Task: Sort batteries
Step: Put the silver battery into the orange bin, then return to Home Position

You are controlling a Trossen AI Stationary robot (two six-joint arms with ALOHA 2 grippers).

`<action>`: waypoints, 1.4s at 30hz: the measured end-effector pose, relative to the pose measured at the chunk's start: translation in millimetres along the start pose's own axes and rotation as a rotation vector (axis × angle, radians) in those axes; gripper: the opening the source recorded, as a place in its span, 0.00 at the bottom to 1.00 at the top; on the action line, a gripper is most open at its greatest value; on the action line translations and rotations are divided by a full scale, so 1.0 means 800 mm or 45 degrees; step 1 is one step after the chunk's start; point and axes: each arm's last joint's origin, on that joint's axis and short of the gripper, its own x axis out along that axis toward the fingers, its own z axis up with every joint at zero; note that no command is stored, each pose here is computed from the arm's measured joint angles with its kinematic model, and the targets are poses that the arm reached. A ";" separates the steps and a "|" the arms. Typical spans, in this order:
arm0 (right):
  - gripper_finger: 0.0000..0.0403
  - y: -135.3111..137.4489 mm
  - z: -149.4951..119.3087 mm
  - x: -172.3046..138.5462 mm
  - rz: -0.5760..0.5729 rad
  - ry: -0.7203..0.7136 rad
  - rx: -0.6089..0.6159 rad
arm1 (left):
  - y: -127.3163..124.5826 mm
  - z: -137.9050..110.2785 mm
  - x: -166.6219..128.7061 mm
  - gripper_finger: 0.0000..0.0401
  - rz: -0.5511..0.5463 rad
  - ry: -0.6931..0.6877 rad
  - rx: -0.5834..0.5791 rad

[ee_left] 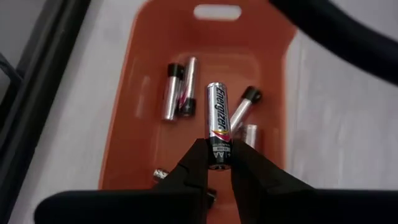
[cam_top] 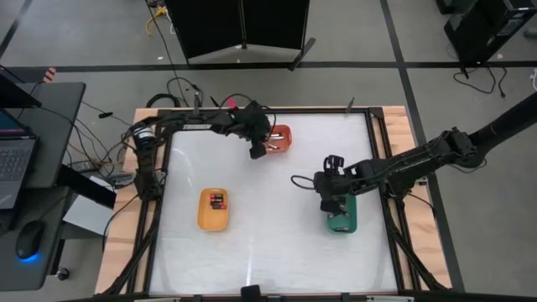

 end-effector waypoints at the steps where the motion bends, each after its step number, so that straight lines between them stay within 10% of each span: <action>1: 0.36 -0.003 0.002 0.001 -0.004 -0.008 -0.005 | 0.003 0.000 0.005 0.12 -0.002 0.017 0.004; 24: 0.03 -0.053 0.036 0.018 -0.086 -0.184 -0.047 | 0.017 -0.011 0.036 0.22 -0.013 0.163 -0.029; 42: 0.03 -0.055 0.035 0.019 -0.094 -0.172 -0.118 | -0.013 0.018 0.010 0.23 0.014 -0.031 0.087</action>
